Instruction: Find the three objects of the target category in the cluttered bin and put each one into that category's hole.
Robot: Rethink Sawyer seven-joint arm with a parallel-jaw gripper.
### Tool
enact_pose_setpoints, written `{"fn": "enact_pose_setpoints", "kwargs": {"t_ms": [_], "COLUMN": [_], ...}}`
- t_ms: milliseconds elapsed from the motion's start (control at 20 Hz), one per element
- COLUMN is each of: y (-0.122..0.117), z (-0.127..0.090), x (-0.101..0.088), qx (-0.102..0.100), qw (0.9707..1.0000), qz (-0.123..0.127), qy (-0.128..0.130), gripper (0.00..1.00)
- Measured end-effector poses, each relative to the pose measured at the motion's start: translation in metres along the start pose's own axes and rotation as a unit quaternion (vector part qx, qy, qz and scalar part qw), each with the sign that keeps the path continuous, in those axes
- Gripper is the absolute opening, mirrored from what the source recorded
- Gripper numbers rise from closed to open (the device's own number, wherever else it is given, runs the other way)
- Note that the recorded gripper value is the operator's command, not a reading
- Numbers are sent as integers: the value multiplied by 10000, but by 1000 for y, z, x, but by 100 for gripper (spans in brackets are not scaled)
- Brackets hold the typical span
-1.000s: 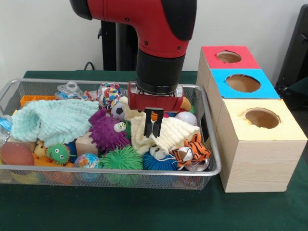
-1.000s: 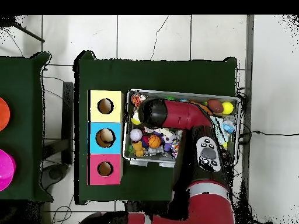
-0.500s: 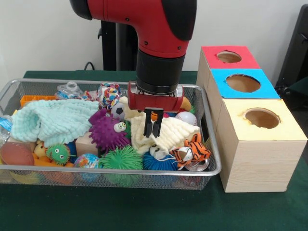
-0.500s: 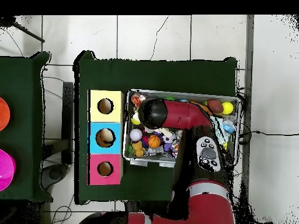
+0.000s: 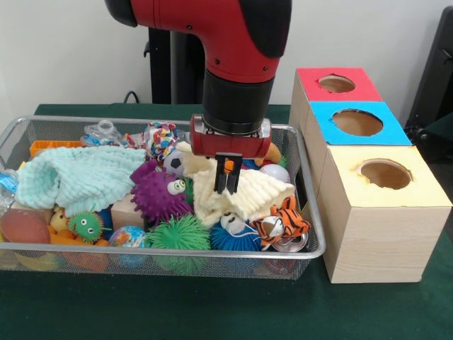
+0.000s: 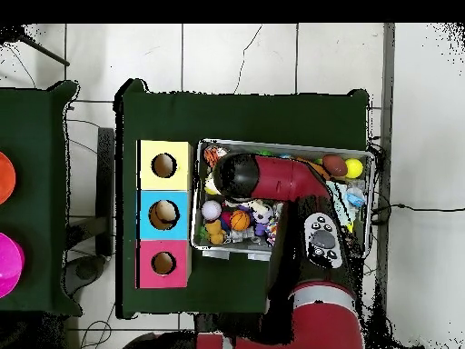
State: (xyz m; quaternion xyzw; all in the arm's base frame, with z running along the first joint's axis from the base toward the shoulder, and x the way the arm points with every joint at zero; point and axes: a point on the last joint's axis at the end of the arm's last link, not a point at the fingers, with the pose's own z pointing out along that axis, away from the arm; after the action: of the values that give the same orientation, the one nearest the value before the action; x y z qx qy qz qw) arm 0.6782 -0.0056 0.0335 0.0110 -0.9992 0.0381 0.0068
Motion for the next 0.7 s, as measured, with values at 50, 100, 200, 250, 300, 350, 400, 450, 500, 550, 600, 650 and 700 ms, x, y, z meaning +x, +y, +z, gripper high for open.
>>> {"fn": "enact_pose_setpoints", "kwargs": {"t_ms": [50, 100, 200, 250, 300, 350, 400, 450, 500, 550, 600, 650, 700], "y": [2, 4, 7, 8, 10, 12, 15, 16, 17, 17, 17, 17, 17], "z": [-2, -4, -8, -10, -12, -14, -18, -21, -22, -25, -26, -27, -27], "x": [2, 4, 7, 9, 10, 11, 14, 14, 15, 14, 14, 14, 13], "qx": [-14, -28, -47, -56, -65, -74, -87, -91, -93, -94, -94, -94, -94], "qw": [10000, 9998, 9994, 9991, 9988, 9985, 9978, 9975, 9974, 9973, 9973, 9973, 9974], "qz": [-11, -21, -41, -53, -64, -74, -96, -104, -108, -111, -111, -109, -108], "qy": [96, 192, 337, 406, 474, 537, 649, 688, 707, 726, 722, 717, 712], "gripper": [0, 0, 0, 0, 0, 0, 0, 0, 0, 0, 0, 0, 0]}}
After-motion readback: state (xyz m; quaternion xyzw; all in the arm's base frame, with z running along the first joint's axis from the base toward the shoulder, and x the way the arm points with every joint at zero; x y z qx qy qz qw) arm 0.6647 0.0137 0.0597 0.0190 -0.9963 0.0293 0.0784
